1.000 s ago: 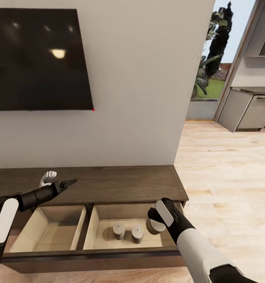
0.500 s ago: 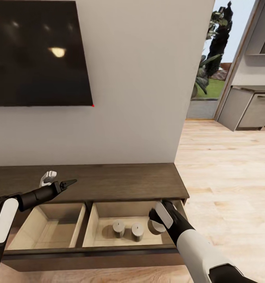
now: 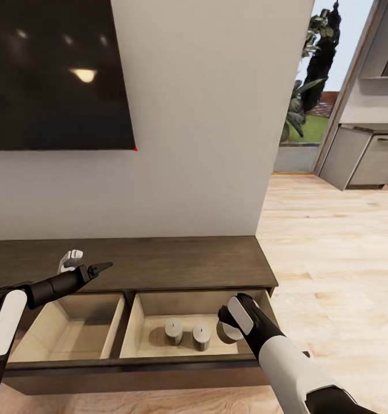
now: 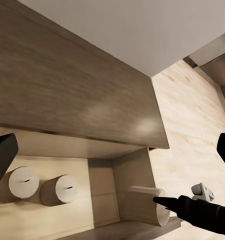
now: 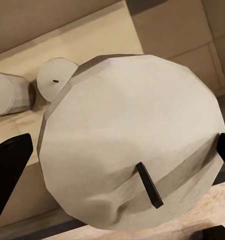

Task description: Place each of the two pumpkins and all three candles from the living room inside a cabinet in the living room (use any cabinet), then make sure every cabinet is closed, and position the cauldron so it is next to a table in the living room.

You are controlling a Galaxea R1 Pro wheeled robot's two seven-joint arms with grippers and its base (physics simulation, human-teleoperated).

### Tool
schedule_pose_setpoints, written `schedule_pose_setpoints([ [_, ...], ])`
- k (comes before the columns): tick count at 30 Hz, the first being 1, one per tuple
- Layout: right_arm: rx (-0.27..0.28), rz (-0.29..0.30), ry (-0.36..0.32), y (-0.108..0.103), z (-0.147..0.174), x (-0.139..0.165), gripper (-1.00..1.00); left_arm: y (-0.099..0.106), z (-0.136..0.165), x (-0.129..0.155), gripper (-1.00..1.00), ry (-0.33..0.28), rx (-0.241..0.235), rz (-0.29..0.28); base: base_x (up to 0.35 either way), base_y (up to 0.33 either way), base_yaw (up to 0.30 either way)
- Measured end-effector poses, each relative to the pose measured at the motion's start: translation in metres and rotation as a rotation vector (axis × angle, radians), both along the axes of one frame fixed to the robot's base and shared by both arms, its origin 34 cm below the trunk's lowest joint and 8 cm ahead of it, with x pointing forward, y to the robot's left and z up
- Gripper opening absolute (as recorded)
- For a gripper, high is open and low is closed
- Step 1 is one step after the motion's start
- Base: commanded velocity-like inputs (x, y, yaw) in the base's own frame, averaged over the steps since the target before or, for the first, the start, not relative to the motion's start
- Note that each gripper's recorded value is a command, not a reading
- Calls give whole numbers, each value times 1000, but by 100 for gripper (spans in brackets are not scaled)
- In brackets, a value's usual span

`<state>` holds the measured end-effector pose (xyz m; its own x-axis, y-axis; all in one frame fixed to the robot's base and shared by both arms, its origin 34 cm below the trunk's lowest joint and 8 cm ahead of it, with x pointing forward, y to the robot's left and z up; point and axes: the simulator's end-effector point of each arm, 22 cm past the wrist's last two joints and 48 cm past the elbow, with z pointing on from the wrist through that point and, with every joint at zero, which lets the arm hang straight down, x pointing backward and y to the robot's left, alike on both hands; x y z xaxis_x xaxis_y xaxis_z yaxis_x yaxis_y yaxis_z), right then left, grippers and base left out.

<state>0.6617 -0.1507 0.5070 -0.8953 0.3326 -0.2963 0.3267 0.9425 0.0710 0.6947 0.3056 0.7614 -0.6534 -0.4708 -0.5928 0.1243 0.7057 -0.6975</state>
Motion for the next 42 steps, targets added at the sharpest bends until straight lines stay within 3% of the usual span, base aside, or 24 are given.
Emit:
schedule_pose_setpoints([
  [42, -4, 6, -1, 0, -6, -1, -100, -1, -5, -1, 100, -4, 2, -1, 55, -13, 0],
])
